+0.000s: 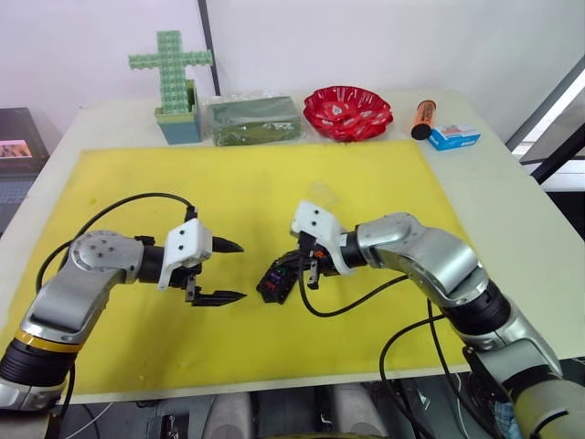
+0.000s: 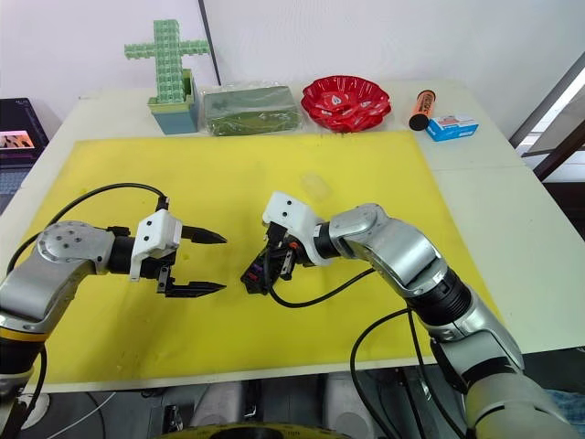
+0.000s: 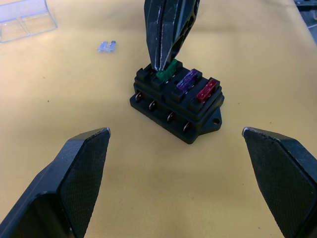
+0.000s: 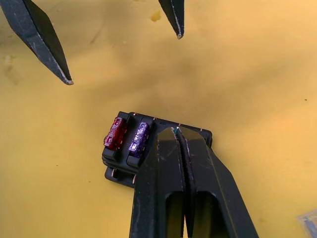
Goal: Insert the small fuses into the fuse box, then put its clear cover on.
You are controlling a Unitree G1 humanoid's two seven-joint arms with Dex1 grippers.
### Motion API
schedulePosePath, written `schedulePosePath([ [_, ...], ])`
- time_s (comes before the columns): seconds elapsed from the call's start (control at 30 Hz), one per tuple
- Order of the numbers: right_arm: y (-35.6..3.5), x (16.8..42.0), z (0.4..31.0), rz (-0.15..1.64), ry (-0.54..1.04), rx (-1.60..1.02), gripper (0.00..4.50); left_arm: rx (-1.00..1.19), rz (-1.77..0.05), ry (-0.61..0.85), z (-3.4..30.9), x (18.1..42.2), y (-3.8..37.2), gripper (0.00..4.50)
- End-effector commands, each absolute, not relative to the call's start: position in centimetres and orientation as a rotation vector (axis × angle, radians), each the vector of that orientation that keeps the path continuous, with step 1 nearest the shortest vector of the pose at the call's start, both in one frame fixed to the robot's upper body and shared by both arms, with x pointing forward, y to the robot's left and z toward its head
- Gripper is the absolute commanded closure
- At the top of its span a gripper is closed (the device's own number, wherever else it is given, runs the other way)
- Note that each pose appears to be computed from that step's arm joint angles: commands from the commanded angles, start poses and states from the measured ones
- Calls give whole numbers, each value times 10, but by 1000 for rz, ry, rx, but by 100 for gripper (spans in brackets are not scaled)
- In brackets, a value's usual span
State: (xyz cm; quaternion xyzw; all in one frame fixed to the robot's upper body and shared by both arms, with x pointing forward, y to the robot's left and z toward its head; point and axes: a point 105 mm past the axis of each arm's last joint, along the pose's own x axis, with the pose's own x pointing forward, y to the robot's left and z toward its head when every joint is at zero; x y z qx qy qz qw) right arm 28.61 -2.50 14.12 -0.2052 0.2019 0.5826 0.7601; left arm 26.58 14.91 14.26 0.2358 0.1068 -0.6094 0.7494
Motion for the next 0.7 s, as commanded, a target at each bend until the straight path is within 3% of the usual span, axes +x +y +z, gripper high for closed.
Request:
schedulePosePath([
  [0.03,-27,281,131,1280,455,-486,447,536,-1340,196,151,266,148,0],
  [0.4,-40,277,94,1266,530,-566,447,537,-1340,199,151,265,148,0],
  [0.47,-39,279,98,1266,509,-555,447,536,-1342,199,150,264,148,0],
  [0.57,-25,286,135,1288,300,-456,447,535,-1344,198,150,264,147,0],
  [0.7,-27,282,163,1321,229,-399,447,536,-1345,198,151,264,148,0],
])
